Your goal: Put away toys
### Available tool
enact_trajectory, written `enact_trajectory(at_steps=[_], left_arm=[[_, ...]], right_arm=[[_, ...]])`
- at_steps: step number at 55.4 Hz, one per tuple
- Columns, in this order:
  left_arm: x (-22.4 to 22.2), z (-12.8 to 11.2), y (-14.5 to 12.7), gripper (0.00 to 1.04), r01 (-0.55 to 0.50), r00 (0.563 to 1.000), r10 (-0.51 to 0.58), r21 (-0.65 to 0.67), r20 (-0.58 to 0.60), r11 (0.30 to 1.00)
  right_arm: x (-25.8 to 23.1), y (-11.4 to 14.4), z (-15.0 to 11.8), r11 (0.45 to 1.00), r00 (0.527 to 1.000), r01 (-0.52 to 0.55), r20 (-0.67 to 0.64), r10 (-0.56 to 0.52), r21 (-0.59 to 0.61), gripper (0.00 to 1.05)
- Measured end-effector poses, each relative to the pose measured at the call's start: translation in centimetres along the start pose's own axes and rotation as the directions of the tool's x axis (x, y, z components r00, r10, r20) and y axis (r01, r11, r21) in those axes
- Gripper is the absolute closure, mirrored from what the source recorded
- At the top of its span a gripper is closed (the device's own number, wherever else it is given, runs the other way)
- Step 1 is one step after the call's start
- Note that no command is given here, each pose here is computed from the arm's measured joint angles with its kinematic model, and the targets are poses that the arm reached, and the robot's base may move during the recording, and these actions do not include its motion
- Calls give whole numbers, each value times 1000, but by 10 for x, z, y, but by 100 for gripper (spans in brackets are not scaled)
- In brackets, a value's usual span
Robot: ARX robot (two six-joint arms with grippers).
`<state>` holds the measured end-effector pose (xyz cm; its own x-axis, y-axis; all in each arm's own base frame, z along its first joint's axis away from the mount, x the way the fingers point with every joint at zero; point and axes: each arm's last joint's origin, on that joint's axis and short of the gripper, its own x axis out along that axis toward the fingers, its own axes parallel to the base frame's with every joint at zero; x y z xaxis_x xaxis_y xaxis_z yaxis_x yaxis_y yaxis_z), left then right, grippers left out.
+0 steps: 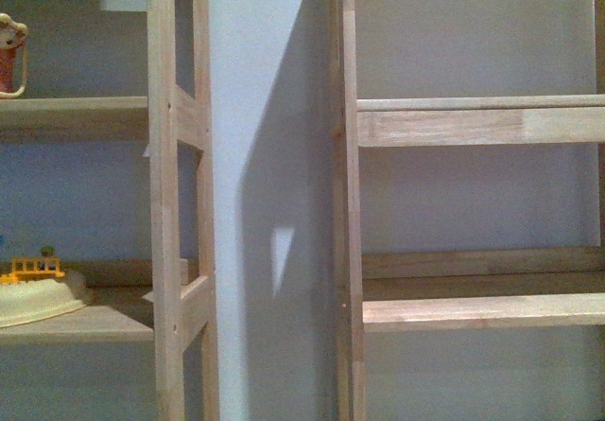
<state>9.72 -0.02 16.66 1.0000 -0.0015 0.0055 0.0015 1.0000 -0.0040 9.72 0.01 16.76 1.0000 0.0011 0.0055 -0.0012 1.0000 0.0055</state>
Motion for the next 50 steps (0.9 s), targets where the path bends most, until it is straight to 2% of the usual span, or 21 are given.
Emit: enact_trajectory(at_steps=[50], left_arm=[[0,0,0,6,1,1000,-1,0,0,1000]], right_arm=[[0,0,0,1000,1000,0,-1,0,0,98]])
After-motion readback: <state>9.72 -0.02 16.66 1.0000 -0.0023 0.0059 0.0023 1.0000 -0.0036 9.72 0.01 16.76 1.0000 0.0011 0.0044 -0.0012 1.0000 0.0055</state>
